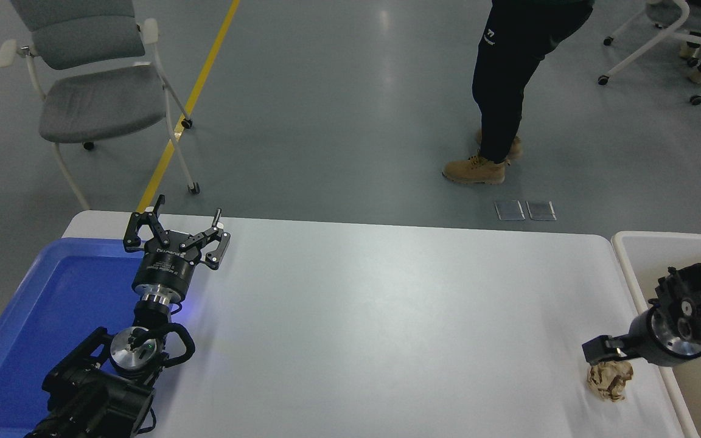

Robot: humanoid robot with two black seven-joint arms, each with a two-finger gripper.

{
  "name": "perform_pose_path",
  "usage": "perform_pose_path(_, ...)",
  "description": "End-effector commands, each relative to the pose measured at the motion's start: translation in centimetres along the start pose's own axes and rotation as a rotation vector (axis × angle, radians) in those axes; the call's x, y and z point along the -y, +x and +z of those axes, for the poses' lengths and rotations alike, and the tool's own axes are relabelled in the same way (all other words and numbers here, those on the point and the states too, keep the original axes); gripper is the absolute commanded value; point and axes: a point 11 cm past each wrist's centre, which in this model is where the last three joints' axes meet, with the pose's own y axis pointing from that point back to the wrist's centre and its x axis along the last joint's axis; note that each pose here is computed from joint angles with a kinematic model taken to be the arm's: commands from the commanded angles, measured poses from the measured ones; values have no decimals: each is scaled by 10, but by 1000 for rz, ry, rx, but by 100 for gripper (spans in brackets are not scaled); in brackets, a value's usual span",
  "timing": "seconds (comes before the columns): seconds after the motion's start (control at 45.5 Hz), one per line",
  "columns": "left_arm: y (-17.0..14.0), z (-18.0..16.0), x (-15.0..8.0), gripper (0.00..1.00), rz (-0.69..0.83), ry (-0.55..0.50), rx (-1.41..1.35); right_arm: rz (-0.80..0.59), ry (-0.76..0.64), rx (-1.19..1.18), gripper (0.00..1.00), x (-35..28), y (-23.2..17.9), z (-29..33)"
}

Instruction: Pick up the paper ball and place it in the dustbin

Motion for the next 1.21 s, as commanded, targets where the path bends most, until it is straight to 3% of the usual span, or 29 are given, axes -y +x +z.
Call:
perform_pose_path(0.0,0,0,0,99,0,0,0,-7,1,28,100,16,-13,10)
perform_pose_path(0.593,0,0,0,99,0,0,0,14,27,69,100,28,-19,4)
perform_pose_path(0.681,0,0,0,99,0,0,0,14,30,72,93,29,-22,5)
perform_pose_path(0.835,0,0,0,99,0,0,0,26,65,72,67,31,-22,0)
perform_pose_path(0.989,0,0,0,99,0,0,0,27,70,71,53,31,-23,-1)
perform_pose_path(1.033,0,0,0,99,0,0,0,26,71,73,41,31,-23,-2)
perform_pose_path(1.099,0,0,0,99,0,0,0,23,70,71,14,31,-24,-1)
perform_pose_path(1.187,0,0,0,99,0,0,0,28,73,76,8,30,-23,-1)
